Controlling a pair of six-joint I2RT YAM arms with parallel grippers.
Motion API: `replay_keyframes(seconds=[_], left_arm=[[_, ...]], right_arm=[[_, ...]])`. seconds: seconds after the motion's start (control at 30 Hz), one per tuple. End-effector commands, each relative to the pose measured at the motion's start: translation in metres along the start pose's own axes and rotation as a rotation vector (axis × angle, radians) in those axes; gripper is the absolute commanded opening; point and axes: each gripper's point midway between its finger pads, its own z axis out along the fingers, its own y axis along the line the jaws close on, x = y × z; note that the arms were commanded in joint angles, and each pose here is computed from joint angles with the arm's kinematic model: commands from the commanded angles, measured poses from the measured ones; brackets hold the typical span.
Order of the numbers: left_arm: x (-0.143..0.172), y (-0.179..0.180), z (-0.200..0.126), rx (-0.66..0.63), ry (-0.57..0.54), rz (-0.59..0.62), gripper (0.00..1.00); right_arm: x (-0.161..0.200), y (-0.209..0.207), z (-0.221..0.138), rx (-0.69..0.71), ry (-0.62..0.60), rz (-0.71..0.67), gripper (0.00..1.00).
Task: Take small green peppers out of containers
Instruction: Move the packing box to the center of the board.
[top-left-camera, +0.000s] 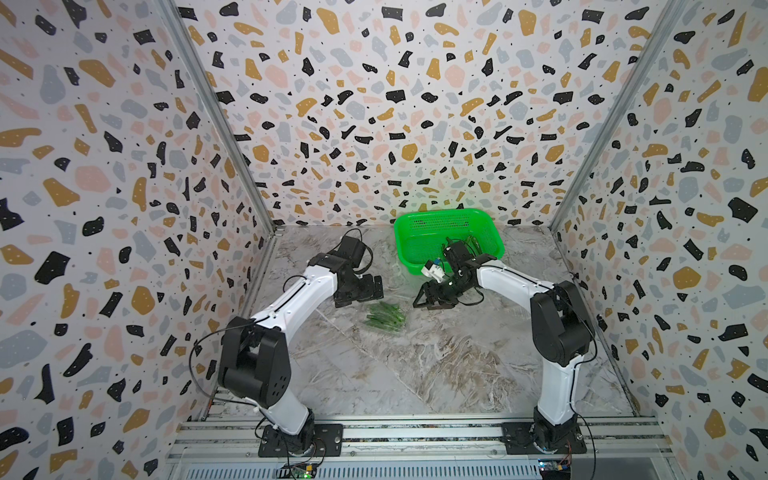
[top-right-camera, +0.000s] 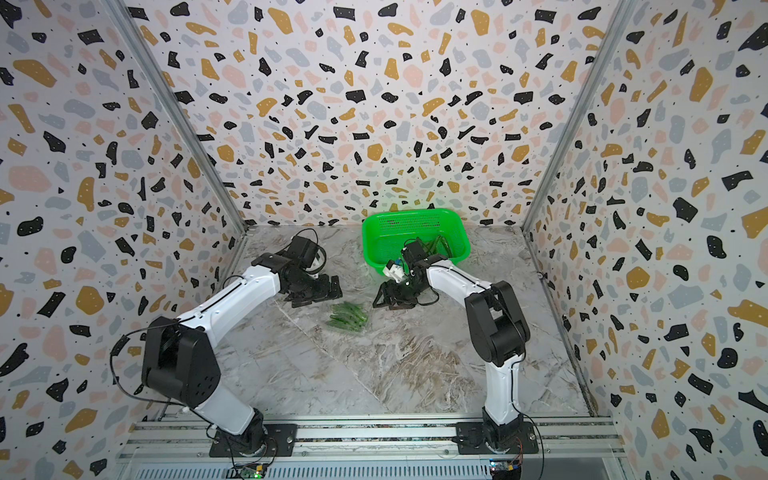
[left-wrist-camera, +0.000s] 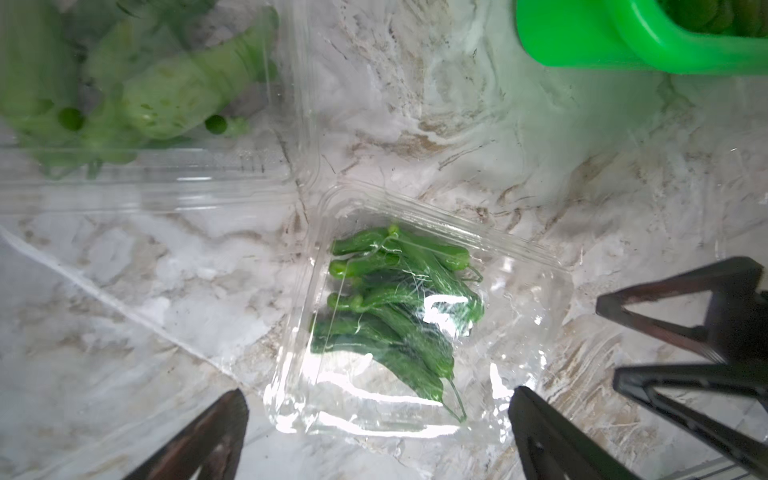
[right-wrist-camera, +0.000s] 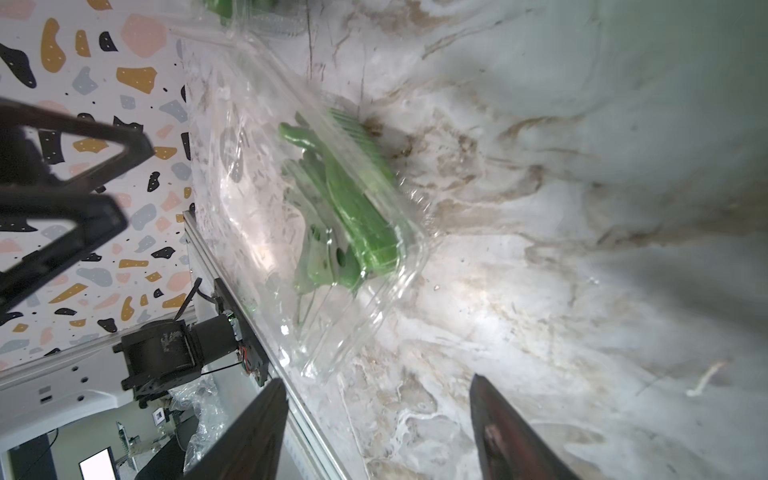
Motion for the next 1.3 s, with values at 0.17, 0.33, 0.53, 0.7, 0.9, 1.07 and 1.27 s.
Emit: replay_keyframes(seconds=[0.17, 0.33, 0.53, 0.7, 0.9, 1.07, 1.27], left_arm=[[0.019, -0.025, 0.014, 0.161, 0.07, -0.072, 0.99], [0.035, -0.048, 0.004, 0.227, 0.071, -0.104, 0.99], [0.062, -0.087, 0.005, 0.291, 0.116, -0.1, 0.99], [0.081, -0.104, 0.01, 0.308, 0.139, -0.098, 0.99], [0.081, -0.117, 0.016, 0.325, 0.134, -0.093, 0.99], [0.061, -0.136, 0.006, 0.384, 0.083, -0.094, 0.99], [0.088, -0.133, 0.002, 0.33, 0.175, -0.124, 0.99]], right_arm=[[-0.022, 0.011, 0.0, -0.04, -0.03, -0.015, 0.71], [-0.039, 0.012, 0.008, -0.056, -0.015, -0.034, 0.7], [-0.035, 0.009, 0.023, -0.056, 0.049, -0.061, 0.7], [-0.032, 0.009, 0.024, -0.057, 0.063, -0.078, 0.7], [-0.023, 0.012, 0.023, -0.063, 0.087, -0.083, 0.7], [-0.011, 0.01, 0.02, -0.062, 0.09, -0.077, 0.7], [-0.033, 0.004, 0.003, -0.032, 0.05, -0.103, 0.71]])
